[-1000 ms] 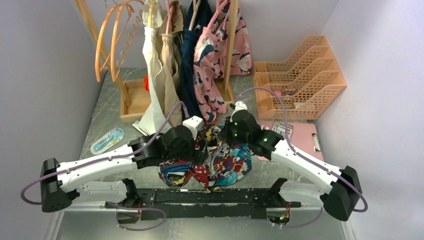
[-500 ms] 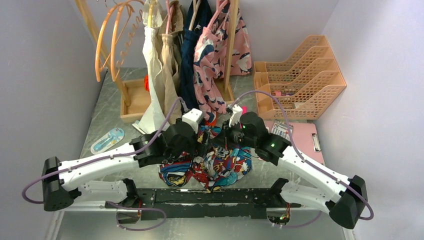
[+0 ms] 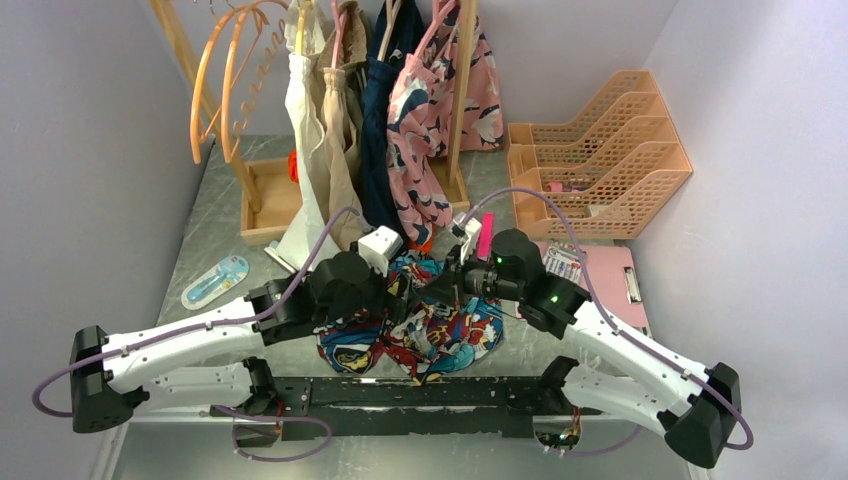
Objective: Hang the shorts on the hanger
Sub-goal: Adjust the shorts at the center of the board.
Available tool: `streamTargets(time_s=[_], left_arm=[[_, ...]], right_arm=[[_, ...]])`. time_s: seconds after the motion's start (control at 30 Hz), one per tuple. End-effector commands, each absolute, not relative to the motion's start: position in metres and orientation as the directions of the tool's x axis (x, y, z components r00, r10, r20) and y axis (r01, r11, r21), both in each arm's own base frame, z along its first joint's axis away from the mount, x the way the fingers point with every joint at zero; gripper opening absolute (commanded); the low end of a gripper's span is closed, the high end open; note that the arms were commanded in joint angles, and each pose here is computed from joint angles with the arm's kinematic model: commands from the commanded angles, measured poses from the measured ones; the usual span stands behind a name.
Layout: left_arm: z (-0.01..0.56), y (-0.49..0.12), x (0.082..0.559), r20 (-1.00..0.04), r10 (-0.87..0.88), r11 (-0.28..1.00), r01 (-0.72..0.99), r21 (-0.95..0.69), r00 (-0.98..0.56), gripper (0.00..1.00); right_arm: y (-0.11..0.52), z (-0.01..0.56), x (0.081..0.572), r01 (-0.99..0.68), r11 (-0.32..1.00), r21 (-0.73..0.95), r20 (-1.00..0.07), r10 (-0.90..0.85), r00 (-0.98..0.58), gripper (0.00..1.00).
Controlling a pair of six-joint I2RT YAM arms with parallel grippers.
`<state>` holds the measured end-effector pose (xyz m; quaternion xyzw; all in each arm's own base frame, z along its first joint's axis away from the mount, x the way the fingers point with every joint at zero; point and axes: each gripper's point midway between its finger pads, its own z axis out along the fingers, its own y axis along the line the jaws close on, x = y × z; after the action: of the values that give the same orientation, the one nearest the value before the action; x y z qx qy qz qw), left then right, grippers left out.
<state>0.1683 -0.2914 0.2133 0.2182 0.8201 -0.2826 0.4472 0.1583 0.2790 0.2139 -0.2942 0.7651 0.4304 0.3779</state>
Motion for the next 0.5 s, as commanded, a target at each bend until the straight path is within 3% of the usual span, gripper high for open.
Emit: streamTargets(time_s=[0.0, 0.07, 0.23, 0.33, 0.4, 0.47], left_arm=[[0.214, -0.303, 0.159, -0.864, 0.095, 0.682, 0.664, -0.305, -0.495, 0.92], [0.206, -0.302, 0.160, -0.856, 0.112, 0.697, 0.654, -0.295, -0.504, 0.83], [0.197, -0.296, 0.167, -0.850, 0.097, 0.740, 0.608, -0.287, -0.518, 0.36], [0.201, -0.287, 0.172, -0.858, 0.053, 0.767, 0.571, -0.293, -0.511, 0.08], [0.203, -0.280, 0.175, -0.861, 0.025, 0.787, 0.541, -0.295, -0.507, 0.07], [0.204, -0.271, 0.179, -0.864, -0.005, 0.816, 0.498, -0.295, -0.504, 0.07]], right_arm=[[0.282, 0.226, 0.152, -0.826, 0.393, 0.404, -0.867, -0.122, -0.482, 0.00], [0.282, 0.229, 0.151, -0.833, 0.382, 0.400, -0.873, -0.117, -0.473, 0.00], [0.279, 0.230, 0.149, -0.835, 0.381, 0.398, -0.876, -0.112, -0.469, 0.00], [0.275, 0.225, 0.149, -0.817, 0.410, 0.405, -0.864, -0.121, -0.489, 0.32], [0.271, 0.222, 0.151, -0.794, 0.443, 0.415, -0.855, -0.109, -0.508, 0.61], [0.265, 0.221, 0.155, -0.764, 0.485, 0.426, -0.848, -0.080, -0.523, 0.81]])
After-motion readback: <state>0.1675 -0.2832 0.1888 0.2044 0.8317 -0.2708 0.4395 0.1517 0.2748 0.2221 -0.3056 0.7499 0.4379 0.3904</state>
